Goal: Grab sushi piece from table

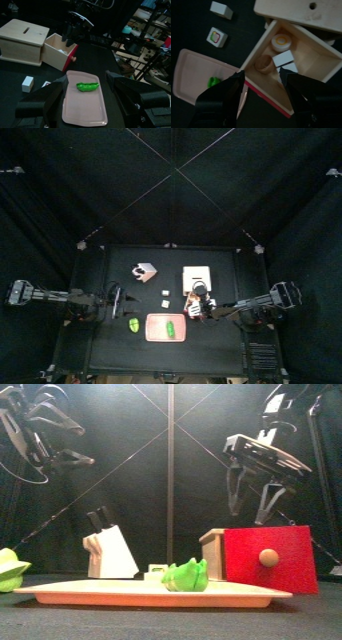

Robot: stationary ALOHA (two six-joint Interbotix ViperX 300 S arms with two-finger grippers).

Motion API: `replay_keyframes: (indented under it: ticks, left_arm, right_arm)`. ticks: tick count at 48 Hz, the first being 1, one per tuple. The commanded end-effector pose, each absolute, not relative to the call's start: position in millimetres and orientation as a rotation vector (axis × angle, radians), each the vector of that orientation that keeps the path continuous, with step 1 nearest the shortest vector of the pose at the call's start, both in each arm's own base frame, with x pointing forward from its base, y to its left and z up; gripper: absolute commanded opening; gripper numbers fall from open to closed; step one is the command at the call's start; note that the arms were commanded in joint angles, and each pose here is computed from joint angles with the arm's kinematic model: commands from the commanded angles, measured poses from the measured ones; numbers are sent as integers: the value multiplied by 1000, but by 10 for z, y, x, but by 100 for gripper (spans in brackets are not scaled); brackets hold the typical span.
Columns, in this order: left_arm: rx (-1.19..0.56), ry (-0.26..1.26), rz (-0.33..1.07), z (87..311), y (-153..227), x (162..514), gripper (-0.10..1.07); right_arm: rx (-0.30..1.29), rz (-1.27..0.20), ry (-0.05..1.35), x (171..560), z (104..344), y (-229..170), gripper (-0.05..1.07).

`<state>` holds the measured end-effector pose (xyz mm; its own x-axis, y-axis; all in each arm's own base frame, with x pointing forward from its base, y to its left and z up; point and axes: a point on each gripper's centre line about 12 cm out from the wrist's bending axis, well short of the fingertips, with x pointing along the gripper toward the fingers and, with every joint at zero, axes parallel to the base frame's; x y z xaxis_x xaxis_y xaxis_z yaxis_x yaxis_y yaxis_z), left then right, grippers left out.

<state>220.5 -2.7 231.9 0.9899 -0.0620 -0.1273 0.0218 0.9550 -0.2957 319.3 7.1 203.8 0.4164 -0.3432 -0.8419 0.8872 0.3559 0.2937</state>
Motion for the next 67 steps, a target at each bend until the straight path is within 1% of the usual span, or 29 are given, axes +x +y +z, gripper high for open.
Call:
replay_keyframes:
  ticks: [1,10,16,32,39,47,58,67]
  left_arm:
    - [-298,119,-43,2374,-20,2228,94]
    - [-296,118,-37,2374,-7,2228,94]
    - [-297,119,-32,2368,4,2226,94]
    - [-299,124,-33,2351,0,2219,94]
    - [-299,124,-31,2351,3,2219,94]
    - [-299,124,-31,2351,3,2219,94]
    - [-299,125,-31,2345,3,2216,94]
    - [-299,125,-31,2345,3,2216,94]
  right_arm:
    - [875,-821,698,3343,2227,100,90]
    - [810,-665,603,3650,2352,130,90]
    - [760,-625,566,3822,2338,34,90]
    - [685,-658,544,4118,2088,-447,89]
    - [639,-648,541,4250,2020,-535,89]
    - [601,-661,561,4347,1877,-606,89]
    - [590,-701,595,4396,1662,-745,89]
    - [580,-717,604,4437,1584,-821,89]
